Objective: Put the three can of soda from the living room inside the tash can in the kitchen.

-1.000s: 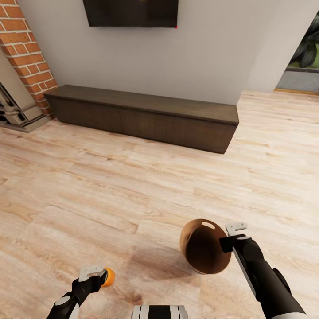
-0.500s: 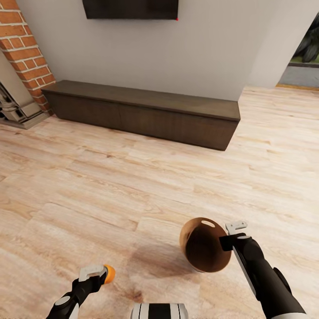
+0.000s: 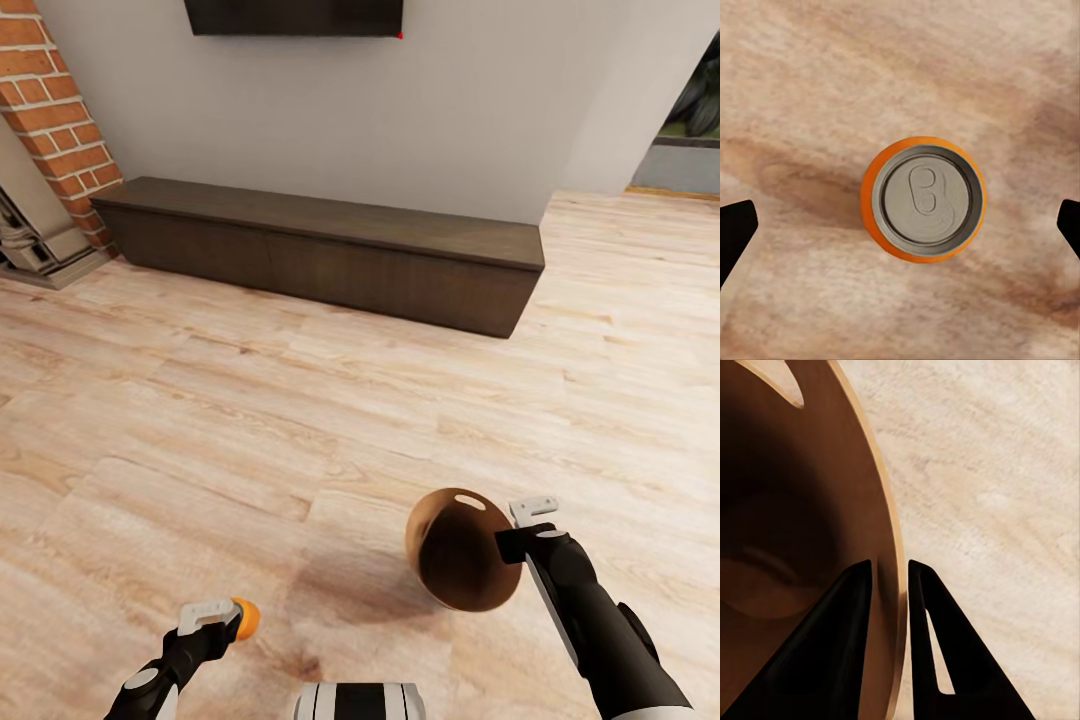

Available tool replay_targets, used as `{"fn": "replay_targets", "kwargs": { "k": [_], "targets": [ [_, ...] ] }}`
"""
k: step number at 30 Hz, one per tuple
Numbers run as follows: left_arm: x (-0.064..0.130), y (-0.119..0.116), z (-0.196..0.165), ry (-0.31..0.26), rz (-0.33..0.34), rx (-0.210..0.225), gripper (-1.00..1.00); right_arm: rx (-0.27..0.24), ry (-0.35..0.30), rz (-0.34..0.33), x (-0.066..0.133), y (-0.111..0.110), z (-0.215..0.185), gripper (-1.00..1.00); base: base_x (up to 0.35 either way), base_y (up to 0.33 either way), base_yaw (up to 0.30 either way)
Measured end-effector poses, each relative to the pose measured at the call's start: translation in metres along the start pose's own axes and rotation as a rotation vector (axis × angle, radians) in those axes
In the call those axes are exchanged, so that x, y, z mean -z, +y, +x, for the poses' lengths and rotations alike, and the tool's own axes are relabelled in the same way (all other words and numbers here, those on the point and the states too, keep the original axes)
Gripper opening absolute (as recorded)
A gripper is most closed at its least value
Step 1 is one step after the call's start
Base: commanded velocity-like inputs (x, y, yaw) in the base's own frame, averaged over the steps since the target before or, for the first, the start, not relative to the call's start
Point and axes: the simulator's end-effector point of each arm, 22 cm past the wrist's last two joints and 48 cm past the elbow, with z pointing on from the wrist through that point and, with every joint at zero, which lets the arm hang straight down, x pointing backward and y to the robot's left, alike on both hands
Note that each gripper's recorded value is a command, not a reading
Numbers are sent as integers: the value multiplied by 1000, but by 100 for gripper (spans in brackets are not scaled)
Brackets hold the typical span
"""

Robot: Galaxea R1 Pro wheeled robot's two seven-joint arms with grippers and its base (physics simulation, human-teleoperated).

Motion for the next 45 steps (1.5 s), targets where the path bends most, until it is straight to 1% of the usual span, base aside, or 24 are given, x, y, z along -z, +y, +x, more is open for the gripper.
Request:
{"fn": "replay_targets", "kwargs": {
  "k": [32, 36, 37, 39, 45],
  "targets": [
    [0, 0, 0, 0, 0, 0, 100, -1, -1, 0, 0, 0, 0, -100, 13, 0, 0],
    [0, 0, 0, 0, 0, 0, 100, -3, -27, 4, 6, -2, -11, -100, 13, 0, 0],
    [0, 0, 0, 0, 0, 0, 100, -6, -26, 6, 10, -4, -14, -100, 3, 0, 0],
    [0, 0, 0, 0, 0, 0, 100, -10, 4, 8, 14, -5, -10, -100, 2, 0, 0],
    [0, 0, 0, 1, 0, 0, 100, -14, -3, 12, 23, -7, -18, -100, 0, 0, 0]
  ]
}}
